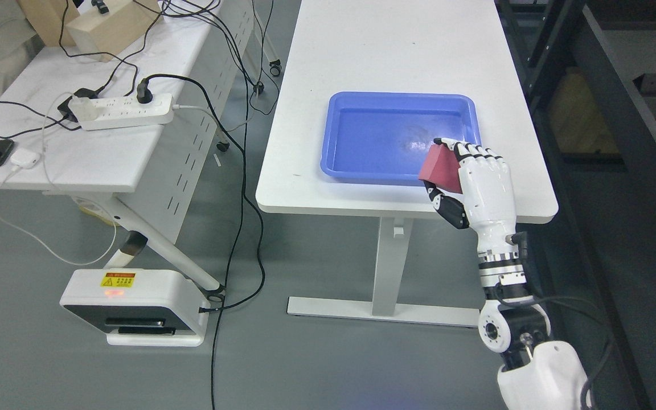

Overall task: Pick pink block from left shelf to tray
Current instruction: 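Lower the pink cube into the blue tray with the right hand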

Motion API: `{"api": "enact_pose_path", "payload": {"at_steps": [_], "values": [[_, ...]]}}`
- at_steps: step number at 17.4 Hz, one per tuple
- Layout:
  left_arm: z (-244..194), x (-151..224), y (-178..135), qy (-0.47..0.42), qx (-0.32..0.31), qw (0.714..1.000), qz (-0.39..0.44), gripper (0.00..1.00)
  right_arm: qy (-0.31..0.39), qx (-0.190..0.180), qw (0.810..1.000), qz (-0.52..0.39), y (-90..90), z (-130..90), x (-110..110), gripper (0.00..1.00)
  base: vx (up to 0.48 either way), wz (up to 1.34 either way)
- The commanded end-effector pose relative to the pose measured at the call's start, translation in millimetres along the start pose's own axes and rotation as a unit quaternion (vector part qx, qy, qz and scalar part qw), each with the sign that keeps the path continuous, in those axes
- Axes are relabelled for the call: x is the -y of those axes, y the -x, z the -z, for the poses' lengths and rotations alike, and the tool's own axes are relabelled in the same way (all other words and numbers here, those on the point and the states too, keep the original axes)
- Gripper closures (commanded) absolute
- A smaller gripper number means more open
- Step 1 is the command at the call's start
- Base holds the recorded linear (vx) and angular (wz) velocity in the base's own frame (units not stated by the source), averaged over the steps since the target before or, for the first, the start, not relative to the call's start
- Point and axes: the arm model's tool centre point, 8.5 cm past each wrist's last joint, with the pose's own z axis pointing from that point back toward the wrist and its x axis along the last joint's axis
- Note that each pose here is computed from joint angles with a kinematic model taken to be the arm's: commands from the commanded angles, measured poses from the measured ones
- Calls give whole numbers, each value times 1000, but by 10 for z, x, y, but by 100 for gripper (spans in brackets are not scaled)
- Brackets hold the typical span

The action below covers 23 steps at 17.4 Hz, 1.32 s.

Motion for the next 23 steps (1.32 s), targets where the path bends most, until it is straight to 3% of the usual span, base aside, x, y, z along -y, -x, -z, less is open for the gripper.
{"api": "enact_pose_path", "payload": {"at_steps": [1, 9, 14, 23], "values": [[-19, -104, 49, -8, 0, 1000, 1, 0, -12, 17, 1000, -4, -54, -14, -51, 95, 257, 42], [-19, -104, 49, -8, 0, 1000, 1, 0, -50, 34, 998, -23, -137, -70, -228, 95, 228, -9], [-19, -104, 49, -8, 0, 1000, 1, 0, -123, 66, 988, -70, -282, -302, -553, 95, 151, -2], [-19, -104, 49, -8, 0, 1000, 1, 0, -174, 47, 982, -64, -205, -483, -687, 94, 97, 3]]}}
